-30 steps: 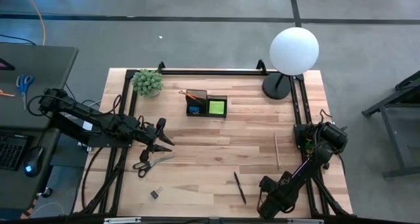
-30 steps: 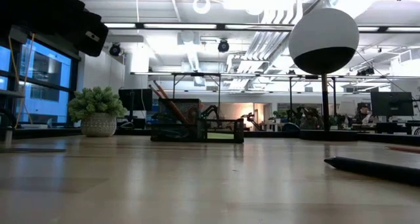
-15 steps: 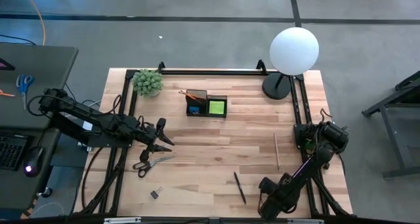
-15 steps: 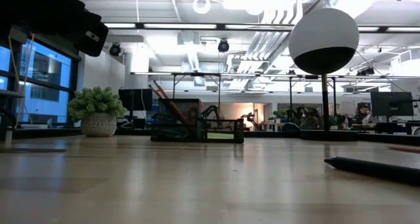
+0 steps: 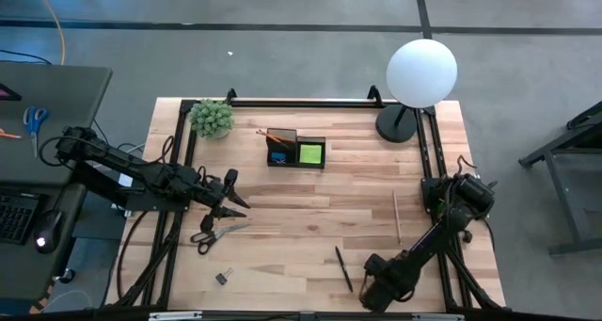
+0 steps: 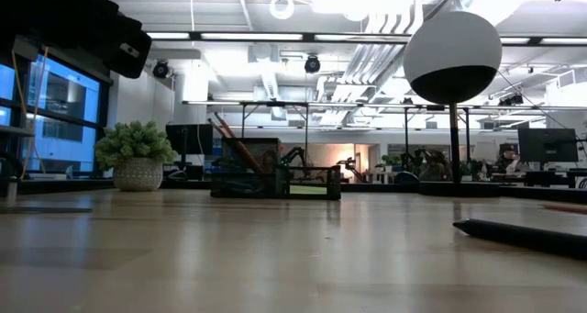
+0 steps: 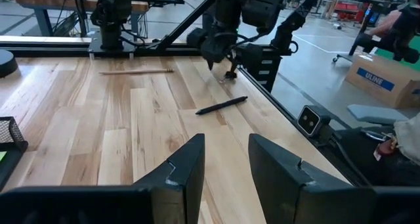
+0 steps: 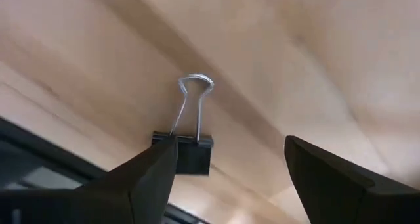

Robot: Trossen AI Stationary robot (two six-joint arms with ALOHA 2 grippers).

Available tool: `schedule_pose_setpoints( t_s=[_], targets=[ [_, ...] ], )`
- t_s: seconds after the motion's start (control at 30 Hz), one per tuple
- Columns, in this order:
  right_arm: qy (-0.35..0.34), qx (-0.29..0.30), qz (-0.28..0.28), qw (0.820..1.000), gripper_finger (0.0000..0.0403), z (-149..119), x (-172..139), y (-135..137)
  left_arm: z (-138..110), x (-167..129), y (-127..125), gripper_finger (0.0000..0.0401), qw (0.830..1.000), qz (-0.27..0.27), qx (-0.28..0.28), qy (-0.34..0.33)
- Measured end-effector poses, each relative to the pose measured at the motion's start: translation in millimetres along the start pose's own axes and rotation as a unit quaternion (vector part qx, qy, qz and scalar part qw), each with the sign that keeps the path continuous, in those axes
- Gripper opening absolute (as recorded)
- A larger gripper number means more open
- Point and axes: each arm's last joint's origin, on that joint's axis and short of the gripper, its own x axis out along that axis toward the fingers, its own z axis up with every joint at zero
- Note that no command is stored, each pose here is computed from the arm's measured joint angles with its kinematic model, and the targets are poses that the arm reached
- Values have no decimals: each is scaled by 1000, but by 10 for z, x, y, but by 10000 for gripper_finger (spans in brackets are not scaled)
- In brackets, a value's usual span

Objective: Pick and place office supplies into organizer
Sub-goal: Put the right clip binder into the organizer bin

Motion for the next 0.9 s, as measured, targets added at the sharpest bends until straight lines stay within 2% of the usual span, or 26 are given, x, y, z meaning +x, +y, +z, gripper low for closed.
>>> schedule_pose_setpoints(
  t_s=[0.17,0.37,0.6,0.9],
  targets=[
    [-33,9,20,999,275,71,-147,74,1,0,0,106,1000,0,0,0],
    [-41,16,36,998,275,116,-181,107,0,0,0,106,1000,0,0,0],
    [-40,4,13,999,275,9,-123,62,0,0,0,106,1000,0,0,0],
    [-65,-13,17,998,275,-81,25,128,3,0,0,106,1000,0,0,-1]
  ],
)
